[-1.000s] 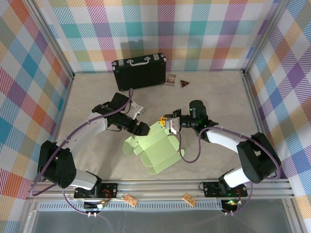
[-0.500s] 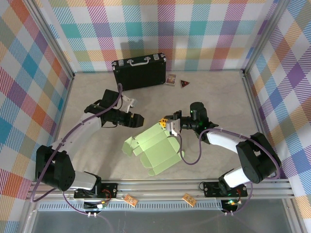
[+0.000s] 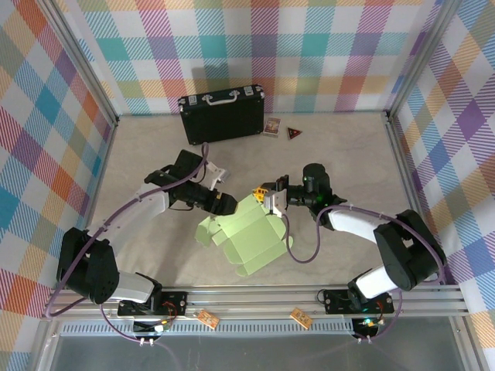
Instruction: Fold the paper box
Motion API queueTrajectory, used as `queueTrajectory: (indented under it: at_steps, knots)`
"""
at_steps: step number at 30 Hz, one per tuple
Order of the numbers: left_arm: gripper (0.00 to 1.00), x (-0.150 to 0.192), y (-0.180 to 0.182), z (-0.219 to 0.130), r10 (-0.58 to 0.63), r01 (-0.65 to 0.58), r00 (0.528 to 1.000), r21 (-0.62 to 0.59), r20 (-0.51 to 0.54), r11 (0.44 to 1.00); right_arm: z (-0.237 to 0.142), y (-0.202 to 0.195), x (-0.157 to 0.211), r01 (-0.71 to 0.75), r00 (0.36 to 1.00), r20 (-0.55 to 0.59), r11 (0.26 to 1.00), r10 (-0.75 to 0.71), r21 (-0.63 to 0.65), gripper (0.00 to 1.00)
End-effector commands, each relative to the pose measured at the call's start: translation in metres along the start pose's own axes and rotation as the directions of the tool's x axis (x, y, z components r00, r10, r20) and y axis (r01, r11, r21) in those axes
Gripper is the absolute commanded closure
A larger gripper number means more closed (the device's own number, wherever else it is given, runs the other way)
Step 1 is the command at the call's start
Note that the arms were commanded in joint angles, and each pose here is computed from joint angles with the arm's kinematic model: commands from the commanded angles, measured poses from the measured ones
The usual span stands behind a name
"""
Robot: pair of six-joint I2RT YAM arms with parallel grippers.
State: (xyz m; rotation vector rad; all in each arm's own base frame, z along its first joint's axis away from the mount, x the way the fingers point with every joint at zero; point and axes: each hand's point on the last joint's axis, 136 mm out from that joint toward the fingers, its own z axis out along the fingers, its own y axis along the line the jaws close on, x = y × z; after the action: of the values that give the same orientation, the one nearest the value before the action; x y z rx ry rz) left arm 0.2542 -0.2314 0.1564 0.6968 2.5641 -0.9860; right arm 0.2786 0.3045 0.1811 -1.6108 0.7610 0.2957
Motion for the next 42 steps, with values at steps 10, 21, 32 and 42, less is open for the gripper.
queueTrajectory:
  at_steps: [10,21,32,42]
  knots:
    - [0.37,0.022,0.019,0.019,-0.038,0.028,0.994,-0.096,-0.105,0.995,0.004,0.006,0.008,-0.001,1.0,-0.003,1.0,0.001,0.031,0.94]
    - [0.37,0.032,0.021,0.003,0.029,-0.056,0.993,-0.237,-0.118,0.97,-0.007,-0.029,0.013,-0.11,0.991,-0.046,0.966,0.124,0.235,0.35]
    - [0.41,0.024,0.019,-0.001,0.035,-0.056,0.996,-0.265,-0.083,0.963,-0.071,-0.064,0.021,-0.829,0.224,0.055,0.16,0.973,0.536,0.26]
    - [0.42,0.011,0.098,-0.109,-0.313,0.447,0.893,-0.549,0.324,0.706,-0.04,0.019,0.024,-0.713,-0.495,-0.125,-0.32,0.86,0.625,0.37]
